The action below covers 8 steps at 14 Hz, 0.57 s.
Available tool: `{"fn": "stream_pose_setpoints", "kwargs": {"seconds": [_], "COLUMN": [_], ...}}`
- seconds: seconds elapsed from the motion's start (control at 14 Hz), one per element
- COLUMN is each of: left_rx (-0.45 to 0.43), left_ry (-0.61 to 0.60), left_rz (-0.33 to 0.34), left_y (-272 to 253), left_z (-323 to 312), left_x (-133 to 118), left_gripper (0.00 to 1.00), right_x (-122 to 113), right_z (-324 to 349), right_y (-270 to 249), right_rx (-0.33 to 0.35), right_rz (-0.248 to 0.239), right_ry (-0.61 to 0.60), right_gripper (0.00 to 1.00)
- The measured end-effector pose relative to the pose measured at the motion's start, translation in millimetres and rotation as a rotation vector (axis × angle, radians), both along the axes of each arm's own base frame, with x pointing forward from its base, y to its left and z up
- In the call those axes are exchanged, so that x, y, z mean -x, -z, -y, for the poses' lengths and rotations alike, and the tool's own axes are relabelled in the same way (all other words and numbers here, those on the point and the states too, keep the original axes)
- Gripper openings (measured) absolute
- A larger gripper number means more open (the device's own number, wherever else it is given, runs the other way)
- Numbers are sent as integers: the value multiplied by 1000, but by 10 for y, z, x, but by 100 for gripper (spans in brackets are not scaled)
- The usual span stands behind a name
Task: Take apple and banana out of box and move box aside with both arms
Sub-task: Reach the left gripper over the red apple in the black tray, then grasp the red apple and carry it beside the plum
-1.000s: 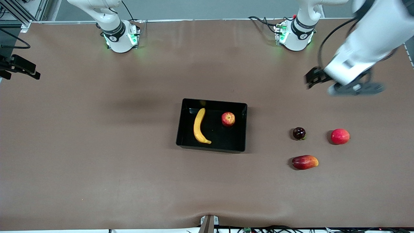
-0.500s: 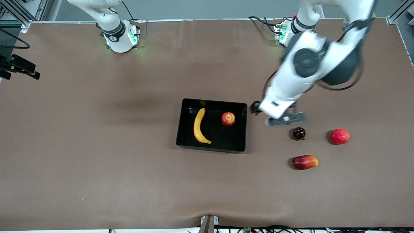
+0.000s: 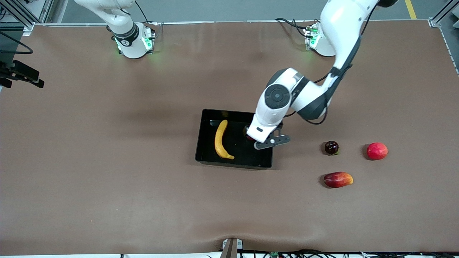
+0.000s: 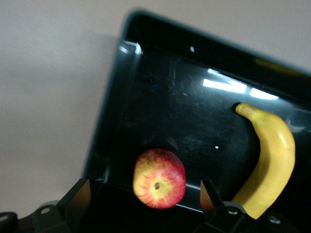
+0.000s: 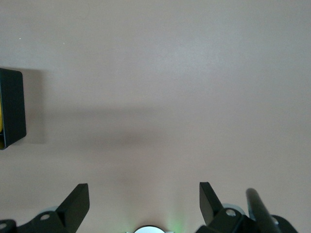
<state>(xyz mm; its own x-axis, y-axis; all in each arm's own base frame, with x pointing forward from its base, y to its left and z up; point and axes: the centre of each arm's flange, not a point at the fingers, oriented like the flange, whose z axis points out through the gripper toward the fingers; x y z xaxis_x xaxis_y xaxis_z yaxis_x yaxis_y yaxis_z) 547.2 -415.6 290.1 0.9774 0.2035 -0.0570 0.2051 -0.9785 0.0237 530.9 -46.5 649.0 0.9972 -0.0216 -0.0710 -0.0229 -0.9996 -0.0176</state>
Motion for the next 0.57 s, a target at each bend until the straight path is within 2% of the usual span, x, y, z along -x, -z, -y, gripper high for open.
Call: {"fn": "stream_pose_setpoints", "kwargs": {"seconds": [0.57], "left_rx": [-22], "left_ry": [29], "left_rz": [-68], "left_y": [662], "left_z": [211], "left_x": [200], "left_gripper": [100], "right_x": [1], "right_z": [11], "right_y": [0], "right_rx": [0], "right_rz": [0], "right_ry": [2], "right_gripper": [100]}}
